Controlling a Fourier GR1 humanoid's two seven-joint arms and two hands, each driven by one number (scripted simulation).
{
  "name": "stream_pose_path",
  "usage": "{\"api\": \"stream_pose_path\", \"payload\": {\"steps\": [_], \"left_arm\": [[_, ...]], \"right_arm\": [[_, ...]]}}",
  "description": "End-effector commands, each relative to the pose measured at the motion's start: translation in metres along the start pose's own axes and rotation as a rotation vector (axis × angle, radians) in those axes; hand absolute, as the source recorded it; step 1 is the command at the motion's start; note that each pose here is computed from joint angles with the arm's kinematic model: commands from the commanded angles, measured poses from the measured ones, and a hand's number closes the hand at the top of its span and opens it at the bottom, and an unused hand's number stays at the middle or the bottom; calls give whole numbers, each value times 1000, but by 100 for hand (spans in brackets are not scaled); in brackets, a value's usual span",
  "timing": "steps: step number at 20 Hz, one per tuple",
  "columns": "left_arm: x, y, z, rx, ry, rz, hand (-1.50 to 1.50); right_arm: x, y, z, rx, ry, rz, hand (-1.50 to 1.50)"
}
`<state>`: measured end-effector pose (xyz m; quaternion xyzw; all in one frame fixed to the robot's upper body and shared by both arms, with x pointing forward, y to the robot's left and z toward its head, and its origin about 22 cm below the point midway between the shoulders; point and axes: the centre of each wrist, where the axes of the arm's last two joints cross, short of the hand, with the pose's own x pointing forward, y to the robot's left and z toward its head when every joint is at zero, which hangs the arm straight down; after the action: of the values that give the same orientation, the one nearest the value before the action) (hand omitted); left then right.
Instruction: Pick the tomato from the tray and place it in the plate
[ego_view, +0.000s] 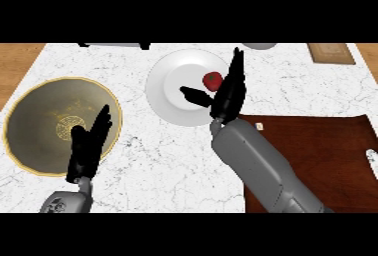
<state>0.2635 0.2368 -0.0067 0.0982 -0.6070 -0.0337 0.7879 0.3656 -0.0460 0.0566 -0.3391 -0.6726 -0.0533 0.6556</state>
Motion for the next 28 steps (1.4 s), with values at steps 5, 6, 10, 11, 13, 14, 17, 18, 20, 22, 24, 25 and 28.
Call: {"api": "stream_pose_path", "payload": {"steps": [5,6,10,11,13,14,17,18,20,22,24,25,28], "left_arm": [[-5,11,-1,4,16,4,0],[-1,-4,0,-10,2,-8,0],[-6,2,9,1,-18,18,0],[-3,16,4,0,10,-10,0],[-1,0,0,1,5,-5,0],[-4,3,3,14,-19,9,0],[-15,-3,5,-1,15,6,0],[-17,-8,-3,9,16,-10,0],[1,7,7,-11,1,-5,0],[-6,6,14,6,14,6,0],[-5,-4,6,-2,6,-5,0],[-10,7,-2,15,12,-5,0],[-17,16,2,40,12,-8,0]], "right_arm": [[-16,12,20,-49,-36,-68,-150],[-9,16,14,-38,-18,-55,-150],[-20,20,20,-42,13,-29,-150],[-21,21,13,-61,28,-9,-150],[-42,19,23,-67,32,21,-150],[-26,22,5,-87,44,28,-150],[-31,22,10,-76,63,22,-150],[-41,19,13,-83,54,27,-150],[-39,23,16,-87,65,35,-150],[-50,22,23,-76,85,55,-150],[-41,26,10,-111,88,70,-150],[-45,25,18,-97,82,69,-150],[-53,25,26,-96,109,69,-150]]}}
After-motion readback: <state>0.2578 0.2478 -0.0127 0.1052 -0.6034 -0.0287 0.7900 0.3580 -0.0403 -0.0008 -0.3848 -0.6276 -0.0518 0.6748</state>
